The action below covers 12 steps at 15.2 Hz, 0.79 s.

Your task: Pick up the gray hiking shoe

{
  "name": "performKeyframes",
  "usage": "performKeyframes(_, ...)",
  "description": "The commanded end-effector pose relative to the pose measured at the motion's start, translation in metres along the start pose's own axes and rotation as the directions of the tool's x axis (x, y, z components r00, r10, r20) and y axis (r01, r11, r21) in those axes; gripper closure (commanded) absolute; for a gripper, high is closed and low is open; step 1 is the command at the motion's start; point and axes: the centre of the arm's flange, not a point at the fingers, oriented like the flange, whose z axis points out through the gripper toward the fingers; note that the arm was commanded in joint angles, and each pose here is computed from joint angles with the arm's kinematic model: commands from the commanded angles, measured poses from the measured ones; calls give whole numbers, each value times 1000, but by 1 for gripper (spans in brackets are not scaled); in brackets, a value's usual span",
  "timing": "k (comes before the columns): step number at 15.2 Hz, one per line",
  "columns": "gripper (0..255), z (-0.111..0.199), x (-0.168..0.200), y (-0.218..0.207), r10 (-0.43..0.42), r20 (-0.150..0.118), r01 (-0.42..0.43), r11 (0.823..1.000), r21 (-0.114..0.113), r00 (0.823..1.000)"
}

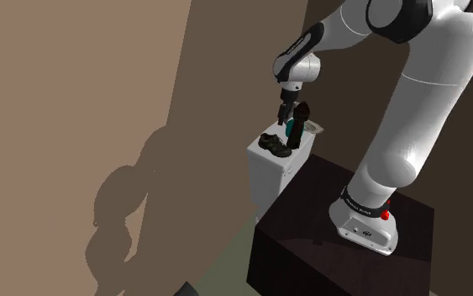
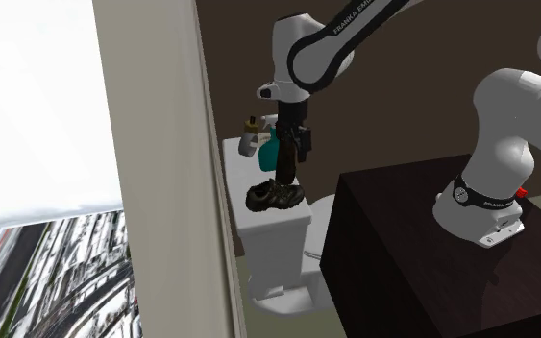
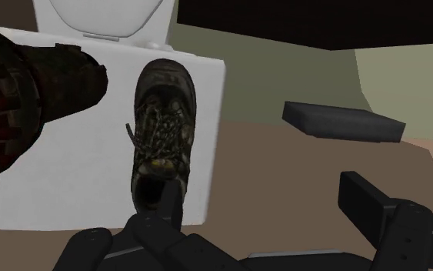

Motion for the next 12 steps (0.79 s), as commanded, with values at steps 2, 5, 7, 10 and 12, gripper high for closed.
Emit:
performKeyframes(2, 0, 30, 11, 29, -17, 3, 17, 1000, 25, 1000)
performKeyframes(5, 0, 60, 22, 57, -33, 6, 33, 998, 48, 999)
performKeyframes(7, 0, 81, 29, 75, -44, 9, 43, 997, 64, 999)
performKeyframes(10, 0, 112, 39, 101, -60, 12, 58, 994, 88, 998)
performKeyframes(12, 0, 122, 39, 102, -60, 12, 58, 994, 88, 998)
